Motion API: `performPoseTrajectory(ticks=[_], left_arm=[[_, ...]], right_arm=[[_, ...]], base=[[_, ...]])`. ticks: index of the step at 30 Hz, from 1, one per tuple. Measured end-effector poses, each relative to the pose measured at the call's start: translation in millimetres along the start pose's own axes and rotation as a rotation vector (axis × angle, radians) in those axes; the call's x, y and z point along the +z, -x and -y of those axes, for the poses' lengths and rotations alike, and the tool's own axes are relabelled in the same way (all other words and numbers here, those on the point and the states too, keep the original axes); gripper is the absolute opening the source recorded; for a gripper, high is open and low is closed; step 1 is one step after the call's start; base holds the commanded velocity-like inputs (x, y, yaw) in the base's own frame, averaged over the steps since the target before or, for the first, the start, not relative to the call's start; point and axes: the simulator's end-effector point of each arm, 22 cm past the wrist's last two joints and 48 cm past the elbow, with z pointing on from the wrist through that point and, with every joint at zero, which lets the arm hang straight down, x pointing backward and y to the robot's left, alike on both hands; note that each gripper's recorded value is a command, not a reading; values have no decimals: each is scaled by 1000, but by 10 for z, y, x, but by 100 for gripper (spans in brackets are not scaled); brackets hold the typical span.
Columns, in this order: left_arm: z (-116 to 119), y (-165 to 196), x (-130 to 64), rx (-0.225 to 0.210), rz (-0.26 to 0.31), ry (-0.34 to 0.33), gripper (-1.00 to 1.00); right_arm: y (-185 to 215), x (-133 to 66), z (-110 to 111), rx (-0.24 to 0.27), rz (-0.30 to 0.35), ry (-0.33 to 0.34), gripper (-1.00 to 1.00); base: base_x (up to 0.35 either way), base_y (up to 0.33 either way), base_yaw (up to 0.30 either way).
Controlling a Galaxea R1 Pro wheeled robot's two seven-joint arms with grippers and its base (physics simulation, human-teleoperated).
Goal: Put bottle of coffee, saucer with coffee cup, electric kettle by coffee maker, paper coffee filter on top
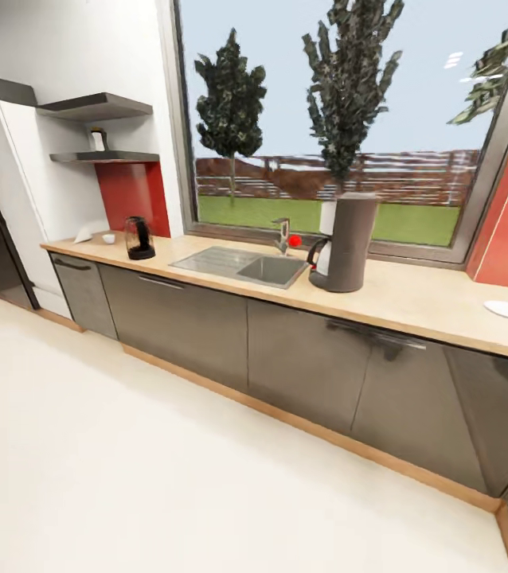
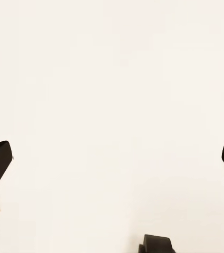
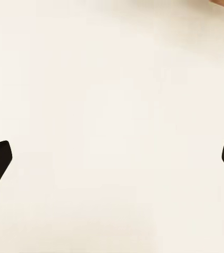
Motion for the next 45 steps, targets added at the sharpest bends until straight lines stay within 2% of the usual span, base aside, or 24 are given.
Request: performPoseTrajectory(ticks=[45], left_arm=[[0, 3, 1, 0, 0, 0, 100]], right_arm=[[-2, 0, -43, 1, -1, 6, 100]], base=[[337, 0, 277]])
